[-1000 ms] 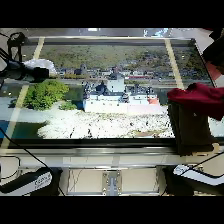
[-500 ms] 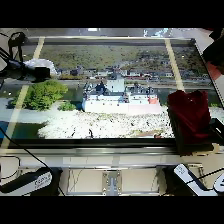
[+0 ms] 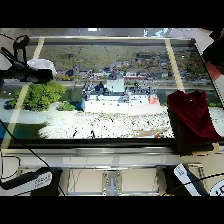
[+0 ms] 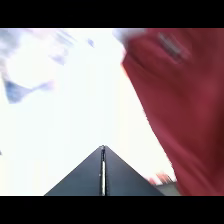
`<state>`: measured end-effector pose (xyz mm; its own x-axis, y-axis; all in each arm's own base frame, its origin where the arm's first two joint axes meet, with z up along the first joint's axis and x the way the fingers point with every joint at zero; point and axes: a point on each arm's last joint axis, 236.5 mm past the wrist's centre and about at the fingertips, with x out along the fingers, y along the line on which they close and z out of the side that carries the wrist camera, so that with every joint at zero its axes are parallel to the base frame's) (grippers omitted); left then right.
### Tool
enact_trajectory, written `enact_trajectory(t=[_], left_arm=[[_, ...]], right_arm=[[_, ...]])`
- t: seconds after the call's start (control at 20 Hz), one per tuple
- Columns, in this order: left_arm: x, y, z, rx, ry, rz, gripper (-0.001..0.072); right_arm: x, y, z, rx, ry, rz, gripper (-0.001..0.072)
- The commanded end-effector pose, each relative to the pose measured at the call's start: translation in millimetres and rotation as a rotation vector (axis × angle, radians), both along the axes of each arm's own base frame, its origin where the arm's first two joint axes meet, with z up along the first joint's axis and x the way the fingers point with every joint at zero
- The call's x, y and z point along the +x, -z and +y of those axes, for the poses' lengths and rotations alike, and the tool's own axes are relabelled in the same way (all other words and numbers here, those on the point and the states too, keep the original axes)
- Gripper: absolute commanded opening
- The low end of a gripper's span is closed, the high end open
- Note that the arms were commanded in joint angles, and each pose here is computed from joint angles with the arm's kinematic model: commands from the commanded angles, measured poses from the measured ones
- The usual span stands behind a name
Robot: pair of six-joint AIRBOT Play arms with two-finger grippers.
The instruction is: Fold the shirts.
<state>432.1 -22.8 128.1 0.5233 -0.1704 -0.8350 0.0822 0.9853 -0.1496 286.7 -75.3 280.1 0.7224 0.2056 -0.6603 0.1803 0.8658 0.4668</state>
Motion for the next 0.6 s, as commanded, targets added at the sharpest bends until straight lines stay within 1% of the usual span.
enact_trajectory(t=[0.0, 0.25, 0.55], left_arm=[[-2, 13, 0, -0.004, 0.001, 0.046, 0.001], [-1, 16, 0, -0.004, 0.001, 0.055, 0.001], [-1, 16, 0, -0.004, 0.001, 0.055, 0.001]], right_arm=[[34, -64, 56, -0.031, -0.179, -0.269, 0.0009], [60, -38, 89, -0.047, -0.302, -0.201, 0.0008], [59, -21, 100, -0.05, -0.355, -0.138, 0.0009]])
